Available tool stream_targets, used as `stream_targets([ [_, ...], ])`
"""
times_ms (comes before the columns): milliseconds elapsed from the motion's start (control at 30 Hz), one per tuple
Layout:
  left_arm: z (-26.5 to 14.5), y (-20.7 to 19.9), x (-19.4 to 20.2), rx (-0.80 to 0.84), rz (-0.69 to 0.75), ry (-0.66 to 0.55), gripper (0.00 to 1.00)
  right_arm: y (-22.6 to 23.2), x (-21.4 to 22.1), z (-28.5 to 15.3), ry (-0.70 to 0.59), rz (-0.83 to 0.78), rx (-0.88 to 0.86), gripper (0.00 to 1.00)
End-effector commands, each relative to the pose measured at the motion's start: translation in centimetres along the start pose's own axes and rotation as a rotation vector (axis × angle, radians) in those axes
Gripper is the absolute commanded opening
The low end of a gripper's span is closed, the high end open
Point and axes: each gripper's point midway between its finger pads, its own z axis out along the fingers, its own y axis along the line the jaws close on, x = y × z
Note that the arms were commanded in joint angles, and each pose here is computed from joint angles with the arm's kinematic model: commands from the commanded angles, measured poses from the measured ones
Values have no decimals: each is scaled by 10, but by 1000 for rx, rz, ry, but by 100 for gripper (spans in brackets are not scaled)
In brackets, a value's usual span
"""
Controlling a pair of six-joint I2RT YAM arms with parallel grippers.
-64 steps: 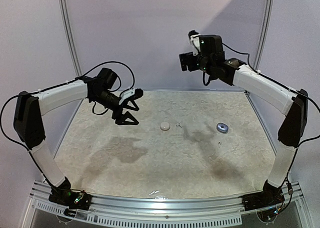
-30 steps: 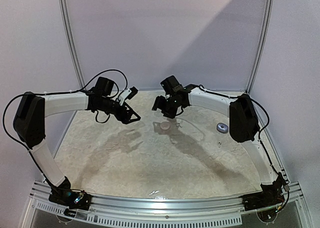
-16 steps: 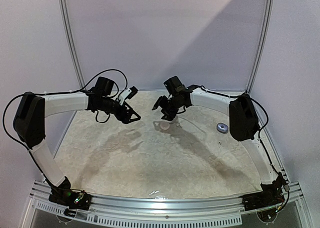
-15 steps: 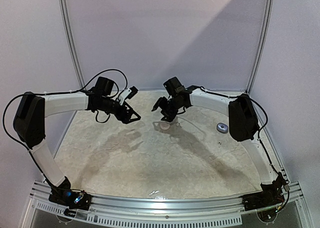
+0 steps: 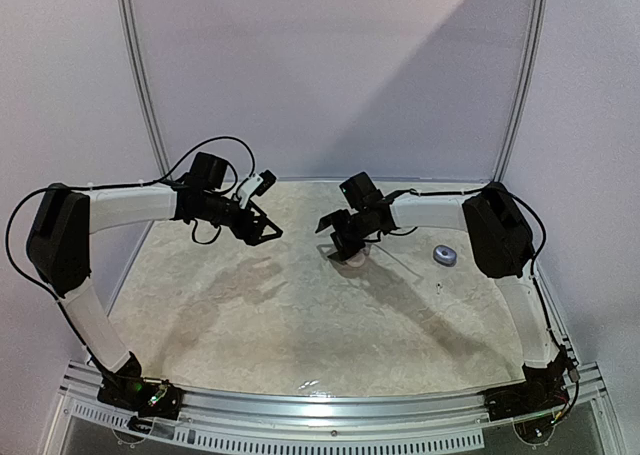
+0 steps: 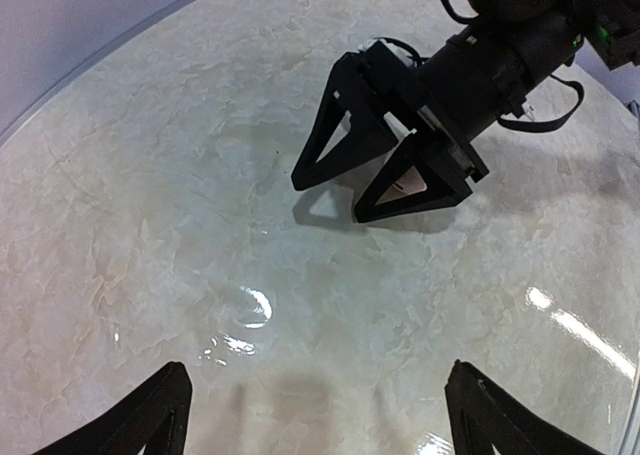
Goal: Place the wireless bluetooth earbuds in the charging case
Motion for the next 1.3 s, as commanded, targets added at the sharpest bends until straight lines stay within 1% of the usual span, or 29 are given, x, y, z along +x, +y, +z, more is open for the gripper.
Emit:
stream_targets([
  [0, -3, 2, -1, -2, 15, -16, 90, -19, -2, -2, 1, 85, 26, 70],
  [133, -1, 2, -1, 3, 15, -17, 90, 6, 2, -23, -17, -15, -16, 68],
  [233, -1, 2, -1, 3, 15, -18, 91, 53, 16, -52, -14, -238, -85, 67],
  [267, -1, 3, -1, 2, 14, -18, 90, 66, 23, -61, -11, -350, -99, 67],
  [333, -1, 2, -2, 3, 15, -19, 90, 71, 28, -75, -27, -465, -69, 67],
  [400, -1, 3, -2, 0, 16, -18, 90, 63, 24, -88, -72, -554, -12, 68],
  [500, -1, 3, -1, -1, 16, -17, 90, 37, 7, -103, -150, -668, 119, 75],
  [533, -1, 3, -1, -2, 16, -17, 90, 28, 0, -109, -174, -712, 180, 82],
  [567, -1, 3, 0, -2, 16, -16, 90, 20, -6, -114, -194, -744, 242, 86],
  [600, -1, 3, 2, -2, 15, -12, 90, 11, -19, -116, -237, -813, 327, 89],
  [700, 1, 3, 5, 2, 14, -3, 90, -2, -31, -117, -242, -950, 475, 98],
  [767, 2, 3, 6, 3, 12, -1, 90, -15, -36, -103, -216, -1005, 553, 99],
  [833, 3, 2, 6, 5, 14, -1, 90, -24, -39, -89, -194, -1034, 589, 99],
  [1100, 2, 3, 10, -3, 17, 11, 90, -52, -36, -55, -137, -1020, 618, 99],
  [1267, 3, 3, 10, -1, 21, 11, 90, -55, -35, -50, -125, -1019, 616, 99],
])
